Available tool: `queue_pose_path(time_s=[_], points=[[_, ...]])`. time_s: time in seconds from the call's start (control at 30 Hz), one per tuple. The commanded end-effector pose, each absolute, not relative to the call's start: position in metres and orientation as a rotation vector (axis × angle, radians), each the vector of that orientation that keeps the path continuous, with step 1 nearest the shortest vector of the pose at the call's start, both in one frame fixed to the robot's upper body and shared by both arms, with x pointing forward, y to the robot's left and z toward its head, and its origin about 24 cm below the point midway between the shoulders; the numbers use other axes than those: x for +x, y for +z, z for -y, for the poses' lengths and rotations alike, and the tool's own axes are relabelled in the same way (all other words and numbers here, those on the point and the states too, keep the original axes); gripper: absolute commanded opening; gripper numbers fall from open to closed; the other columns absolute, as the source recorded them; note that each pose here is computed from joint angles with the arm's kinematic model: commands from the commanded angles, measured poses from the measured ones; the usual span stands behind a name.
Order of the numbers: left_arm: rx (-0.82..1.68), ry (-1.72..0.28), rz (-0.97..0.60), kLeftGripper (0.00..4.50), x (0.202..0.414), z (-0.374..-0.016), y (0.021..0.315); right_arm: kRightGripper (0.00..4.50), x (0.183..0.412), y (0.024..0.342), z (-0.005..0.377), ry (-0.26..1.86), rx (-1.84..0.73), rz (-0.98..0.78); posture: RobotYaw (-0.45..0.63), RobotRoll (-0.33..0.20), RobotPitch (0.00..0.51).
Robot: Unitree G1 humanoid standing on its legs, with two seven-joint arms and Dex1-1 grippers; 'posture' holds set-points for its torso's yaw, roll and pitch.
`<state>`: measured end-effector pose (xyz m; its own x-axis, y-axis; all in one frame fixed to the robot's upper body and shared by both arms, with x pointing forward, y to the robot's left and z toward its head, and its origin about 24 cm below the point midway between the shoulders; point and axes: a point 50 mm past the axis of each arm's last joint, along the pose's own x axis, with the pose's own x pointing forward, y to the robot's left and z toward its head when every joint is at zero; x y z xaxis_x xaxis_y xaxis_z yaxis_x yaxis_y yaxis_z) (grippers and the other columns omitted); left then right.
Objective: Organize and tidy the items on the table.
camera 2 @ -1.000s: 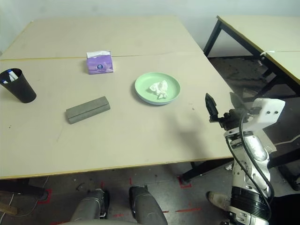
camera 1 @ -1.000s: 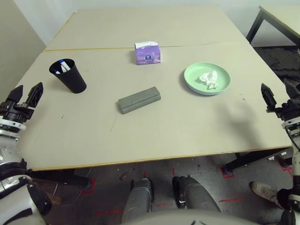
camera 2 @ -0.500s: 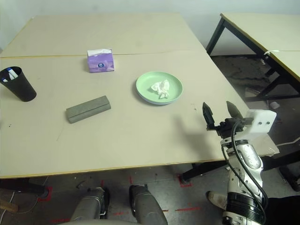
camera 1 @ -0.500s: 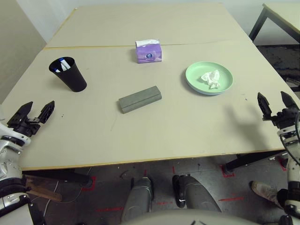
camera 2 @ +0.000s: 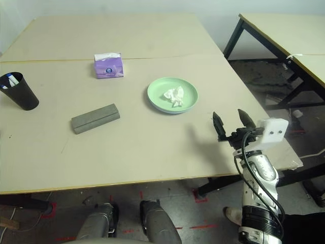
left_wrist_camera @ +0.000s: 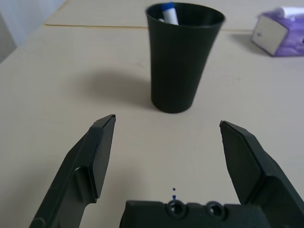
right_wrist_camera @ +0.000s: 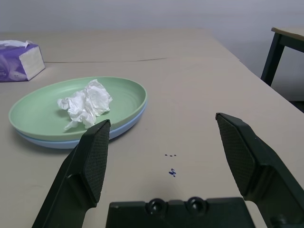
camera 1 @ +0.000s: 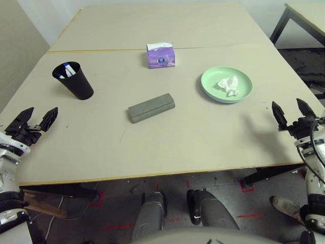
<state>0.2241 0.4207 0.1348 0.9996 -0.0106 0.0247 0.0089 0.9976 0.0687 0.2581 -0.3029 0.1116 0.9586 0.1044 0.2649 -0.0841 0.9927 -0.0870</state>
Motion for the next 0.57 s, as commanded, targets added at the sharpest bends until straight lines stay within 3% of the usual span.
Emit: queue_pose_path(time_s=[0.03, 0.57], points=[[0.084, -0.012, -0.003, 4.46, 0.223, -0.425, 0.137, 4.5, 0.258, 0.112, 0.293, 0.108, -0.065, 0.288, -0.02, 0.0, 0.192], [0.102, -0.022, 0.014, 4.46, 0.214, -0.427, 0.146, 4.5, 0.243, 0.108, 0.277, 0.099, -0.025, 0.282, -0.01, 0.0, 0.218]])
